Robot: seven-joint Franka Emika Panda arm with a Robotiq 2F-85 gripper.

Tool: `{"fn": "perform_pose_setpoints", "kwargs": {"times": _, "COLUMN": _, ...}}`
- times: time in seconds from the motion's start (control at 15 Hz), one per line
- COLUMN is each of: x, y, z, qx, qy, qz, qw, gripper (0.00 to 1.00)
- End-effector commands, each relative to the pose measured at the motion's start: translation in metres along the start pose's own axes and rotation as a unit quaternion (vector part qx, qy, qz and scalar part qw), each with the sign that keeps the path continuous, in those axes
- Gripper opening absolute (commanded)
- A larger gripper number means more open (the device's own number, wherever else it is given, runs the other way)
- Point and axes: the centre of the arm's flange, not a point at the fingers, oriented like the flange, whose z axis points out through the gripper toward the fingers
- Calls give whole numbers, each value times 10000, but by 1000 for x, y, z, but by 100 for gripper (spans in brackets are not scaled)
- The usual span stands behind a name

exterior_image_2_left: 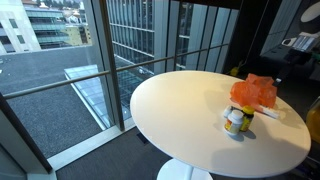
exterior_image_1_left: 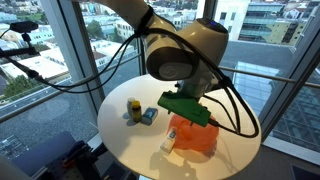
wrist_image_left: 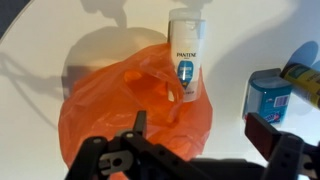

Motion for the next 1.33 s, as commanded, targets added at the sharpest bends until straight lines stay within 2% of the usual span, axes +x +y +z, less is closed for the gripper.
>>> {"fn": "perform_pose_setpoints", "kwargs": {"times": 0.0, "x": -5, "y": -1, "z": 9, "qx": -226, "qy": -262, "qz": 92, "qw": 9994, "gripper": 100}}
{"fn": "perform_pose_setpoints", "kwargs": {"times": 0.4, "x": -15, "y": -4, "z": 50, "qx": -407, "qy": -431, "qz": 74, "qw": 9982, "gripper": 100}}
{"fn": "perform_pose_setpoints", "kwargs": {"times": 0.67, "x": -17, "y": -2, "z": 55, "qx": -265, "qy": -452, "qz": 15, "qw": 9986, "gripper": 100}}
{"fn": "perform_pose_setpoints", "kwargs": {"times": 1.27, "x": -23, "y": -7, "z": 72, "qx": -377, "qy": -440, "qz": -71, "qw": 9983, "gripper": 100}}
